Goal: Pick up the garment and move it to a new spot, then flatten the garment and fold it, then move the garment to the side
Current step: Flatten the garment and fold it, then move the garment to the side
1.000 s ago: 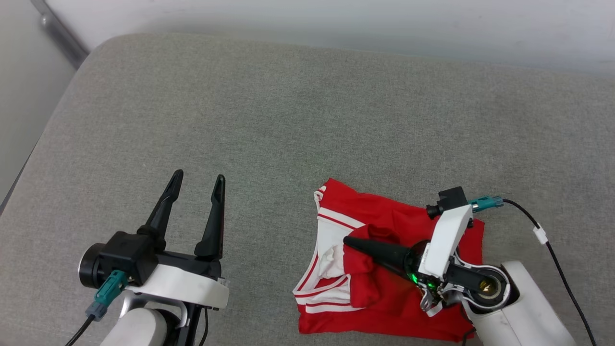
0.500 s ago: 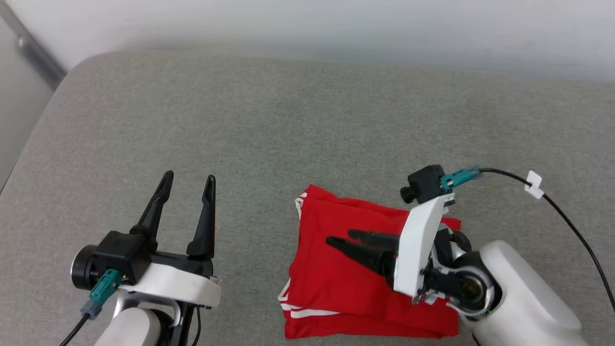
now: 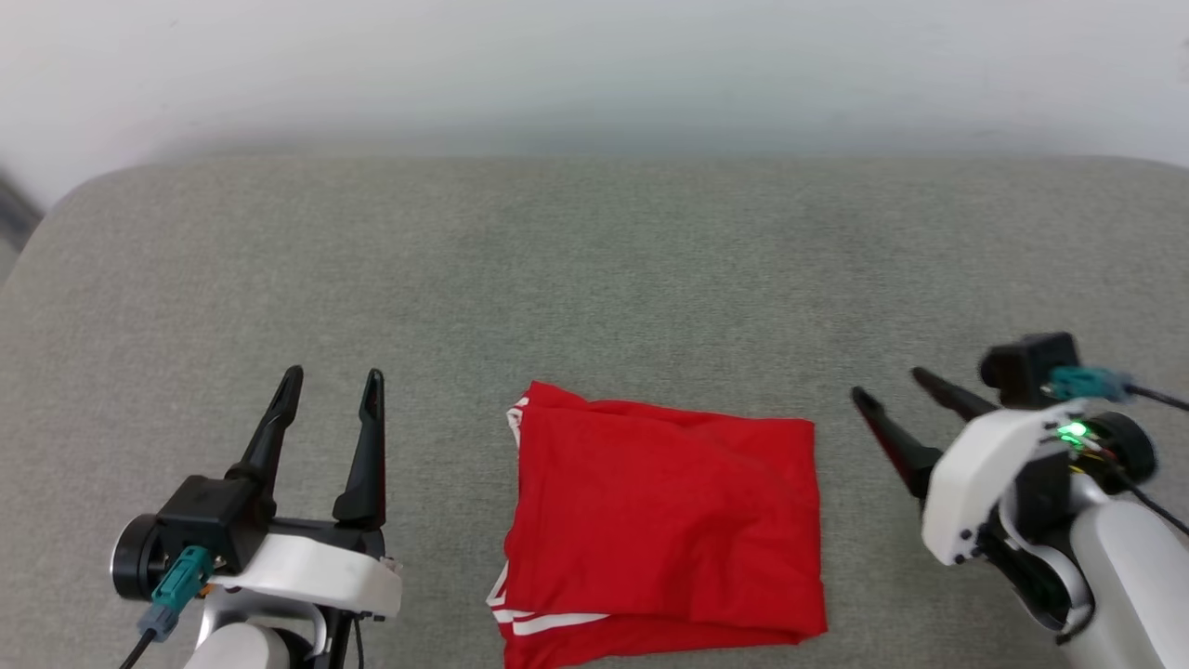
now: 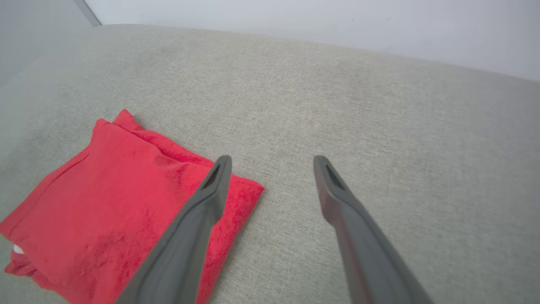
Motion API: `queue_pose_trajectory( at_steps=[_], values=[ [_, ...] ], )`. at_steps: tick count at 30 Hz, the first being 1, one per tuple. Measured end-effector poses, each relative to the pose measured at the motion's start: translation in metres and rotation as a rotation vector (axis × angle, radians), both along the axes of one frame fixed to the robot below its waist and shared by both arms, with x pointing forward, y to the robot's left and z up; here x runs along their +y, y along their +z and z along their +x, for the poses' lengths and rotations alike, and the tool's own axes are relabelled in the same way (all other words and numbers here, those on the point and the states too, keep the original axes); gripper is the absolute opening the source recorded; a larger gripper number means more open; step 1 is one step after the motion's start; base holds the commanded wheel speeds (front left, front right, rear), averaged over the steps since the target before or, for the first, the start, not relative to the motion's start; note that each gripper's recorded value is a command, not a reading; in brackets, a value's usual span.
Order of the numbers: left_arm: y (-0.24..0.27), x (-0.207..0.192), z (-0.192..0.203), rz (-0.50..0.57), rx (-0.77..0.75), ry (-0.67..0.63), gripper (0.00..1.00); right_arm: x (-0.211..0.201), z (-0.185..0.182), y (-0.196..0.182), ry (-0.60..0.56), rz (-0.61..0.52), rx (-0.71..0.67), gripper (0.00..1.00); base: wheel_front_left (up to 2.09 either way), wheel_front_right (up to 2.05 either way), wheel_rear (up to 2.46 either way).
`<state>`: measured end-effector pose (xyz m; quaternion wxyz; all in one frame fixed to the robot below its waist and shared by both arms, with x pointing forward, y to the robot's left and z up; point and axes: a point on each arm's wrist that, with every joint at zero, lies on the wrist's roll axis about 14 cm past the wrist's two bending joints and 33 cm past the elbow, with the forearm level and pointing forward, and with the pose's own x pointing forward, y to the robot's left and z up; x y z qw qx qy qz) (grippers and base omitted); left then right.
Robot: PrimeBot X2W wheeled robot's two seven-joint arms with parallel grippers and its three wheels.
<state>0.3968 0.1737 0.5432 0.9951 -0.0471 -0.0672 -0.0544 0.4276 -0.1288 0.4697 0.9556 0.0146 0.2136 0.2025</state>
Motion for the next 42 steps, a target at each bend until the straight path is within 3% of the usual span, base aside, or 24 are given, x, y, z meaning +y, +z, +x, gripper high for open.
queue_pose_trajectory(
  at_steps=[9, 16, 27, 37, 42],
  values=[
    [-0.001, -0.005, -0.004, -0.014, 0.007, -0.006, 1.00, -0.065, -0.017, 0.052, -0.286, 0.051, -0.314, 1.00, 0.00, 0.00, 0.00],
    [-0.006, -0.001, -0.016, -0.023, 0.023, 0.016, 1.00, -0.058, -0.045, 0.077, -0.321, 0.103, -0.459, 1.00, 0.00, 0.00, 0.00],
    [-0.015, 0.002, -0.035, -0.008, 0.044, 0.029, 1.00, -0.053, -0.077, 0.078, -0.335, 0.107, -0.453, 1.00, 0.00, 0.00, 0.00],
    [-0.015, 0.002, -0.034, -0.014, 0.043, 0.036, 1.00, -0.054, -0.080, 0.081, -0.344, 0.095, -0.446, 1.00, 0.00, 0.00, 0.00],
    [-0.016, 0.005, -0.034, -0.017, 0.044, 0.047, 1.00, -0.057, -0.078, 0.071, -0.355, 0.098, -0.380, 1.00, 0.00, 0.00, 0.00]
  ],
)
